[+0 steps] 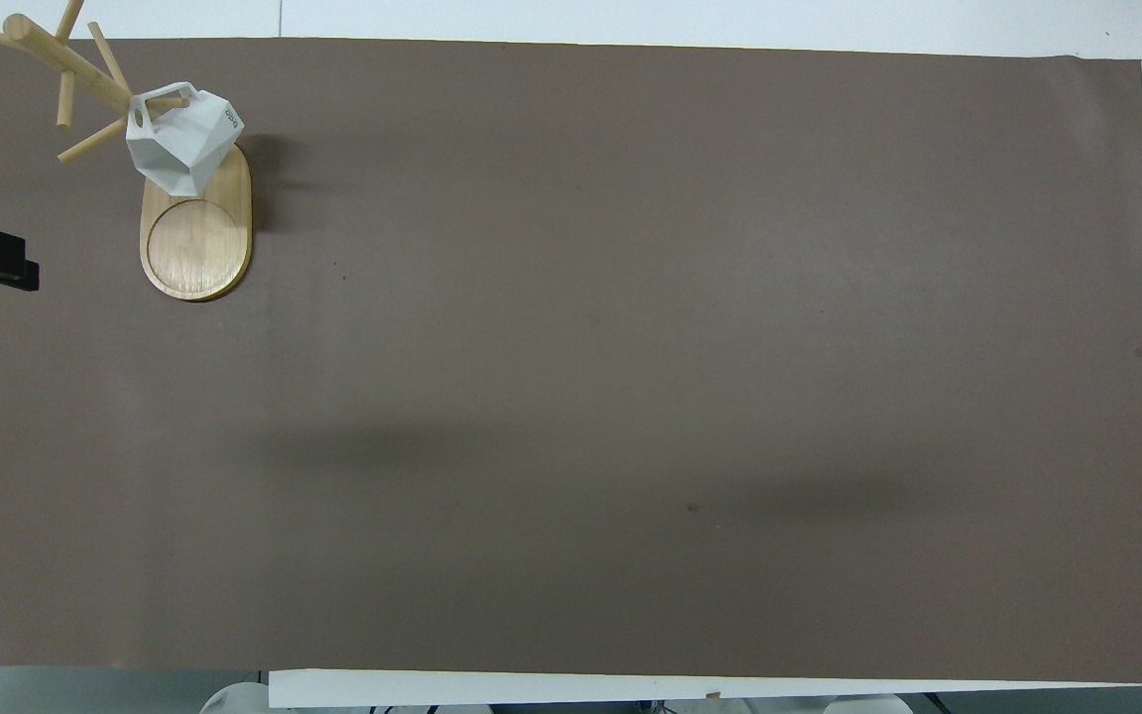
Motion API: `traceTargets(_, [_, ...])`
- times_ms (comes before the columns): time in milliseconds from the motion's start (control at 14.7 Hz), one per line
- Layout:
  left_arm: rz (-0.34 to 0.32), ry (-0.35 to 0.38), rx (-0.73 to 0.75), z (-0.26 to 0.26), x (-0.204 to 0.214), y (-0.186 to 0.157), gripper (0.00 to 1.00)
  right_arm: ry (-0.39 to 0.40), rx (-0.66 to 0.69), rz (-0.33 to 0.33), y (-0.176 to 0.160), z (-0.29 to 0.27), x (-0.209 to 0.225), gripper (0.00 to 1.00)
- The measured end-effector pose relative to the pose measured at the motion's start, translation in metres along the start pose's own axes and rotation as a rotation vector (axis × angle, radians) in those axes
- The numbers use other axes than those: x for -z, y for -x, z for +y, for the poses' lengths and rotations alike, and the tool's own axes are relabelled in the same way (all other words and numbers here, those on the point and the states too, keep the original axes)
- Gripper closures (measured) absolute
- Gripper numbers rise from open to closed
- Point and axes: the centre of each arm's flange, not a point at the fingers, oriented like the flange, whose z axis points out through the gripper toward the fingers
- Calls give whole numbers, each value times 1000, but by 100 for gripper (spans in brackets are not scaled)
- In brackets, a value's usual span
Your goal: Hang cup on rack
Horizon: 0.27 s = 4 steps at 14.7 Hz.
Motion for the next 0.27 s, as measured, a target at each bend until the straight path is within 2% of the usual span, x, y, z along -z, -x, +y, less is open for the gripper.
traceTargets(273, [-16, 3, -27, -4, -6, -11, 0, 0, 0, 0, 0, 0, 0, 0])
